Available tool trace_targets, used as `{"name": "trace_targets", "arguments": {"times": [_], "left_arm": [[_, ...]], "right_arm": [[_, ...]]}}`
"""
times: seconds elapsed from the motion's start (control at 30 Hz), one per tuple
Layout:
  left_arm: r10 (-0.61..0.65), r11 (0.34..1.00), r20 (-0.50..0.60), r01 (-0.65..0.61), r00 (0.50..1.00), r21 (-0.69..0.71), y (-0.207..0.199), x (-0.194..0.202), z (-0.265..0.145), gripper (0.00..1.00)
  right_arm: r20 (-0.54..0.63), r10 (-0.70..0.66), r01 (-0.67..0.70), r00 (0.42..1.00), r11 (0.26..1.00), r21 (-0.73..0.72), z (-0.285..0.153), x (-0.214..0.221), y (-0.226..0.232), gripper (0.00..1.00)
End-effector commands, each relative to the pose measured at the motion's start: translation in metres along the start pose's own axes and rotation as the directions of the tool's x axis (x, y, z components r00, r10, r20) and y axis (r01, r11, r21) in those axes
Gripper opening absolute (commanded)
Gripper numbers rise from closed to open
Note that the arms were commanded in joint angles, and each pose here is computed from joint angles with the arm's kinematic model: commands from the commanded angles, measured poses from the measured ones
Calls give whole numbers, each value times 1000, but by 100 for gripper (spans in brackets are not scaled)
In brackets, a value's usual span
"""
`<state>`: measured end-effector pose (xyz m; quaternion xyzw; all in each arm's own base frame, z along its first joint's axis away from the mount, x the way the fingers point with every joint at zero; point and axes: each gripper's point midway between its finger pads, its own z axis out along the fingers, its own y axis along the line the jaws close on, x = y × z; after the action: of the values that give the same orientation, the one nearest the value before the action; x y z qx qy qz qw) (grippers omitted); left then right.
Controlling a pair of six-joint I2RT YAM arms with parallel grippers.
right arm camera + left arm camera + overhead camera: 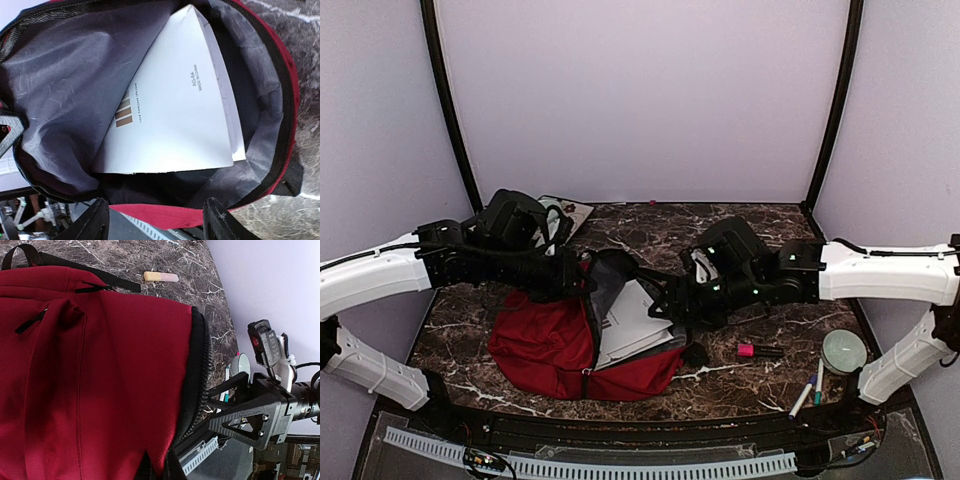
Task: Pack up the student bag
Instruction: Adjust the files in the largest pocket of the bag.
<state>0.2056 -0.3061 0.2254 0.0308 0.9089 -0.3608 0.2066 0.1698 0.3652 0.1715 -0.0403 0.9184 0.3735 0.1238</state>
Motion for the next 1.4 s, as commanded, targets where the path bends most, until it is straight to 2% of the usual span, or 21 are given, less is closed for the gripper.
{"name": "trace_targets", "arguments": {"times": [0.0, 0.17, 0.7, 0.9, 1.1, 1.37], "left_arm": [[22, 1000, -21, -22, 1000, -1, 5, 7, -8, 0], [30, 1000, -32, -29, 999, 5, 3, 8, -5, 0], [47, 999, -53, -47, 997, 12, 0, 10, -2, 0], [49, 999, -62, -48, 997, 18, 0, 11, -2, 0], [52, 998, -68, -50, 996, 35, -5, 12, -3, 0], [91, 991, -67, -84, 994, 105, -22, 9, -7, 0]], "right_arm": [[-29, -156, 158, 987, 974, 162, -5, -8, -22, 65], [-50, -195, 201, 980, 957, 211, 0, -14, -23, 66], [-169, -147, 185, 975, 954, 237, 48, 7, -48, 65], [-172, -181, 203, 968, 972, 121, 63, 8, -26, 62], [-191, -232, 230, 954, 973, -33, 84, 12, 13, 58], [-131, -233, 225, 964, 972, -71, 118, -11, 41, 57]]}}
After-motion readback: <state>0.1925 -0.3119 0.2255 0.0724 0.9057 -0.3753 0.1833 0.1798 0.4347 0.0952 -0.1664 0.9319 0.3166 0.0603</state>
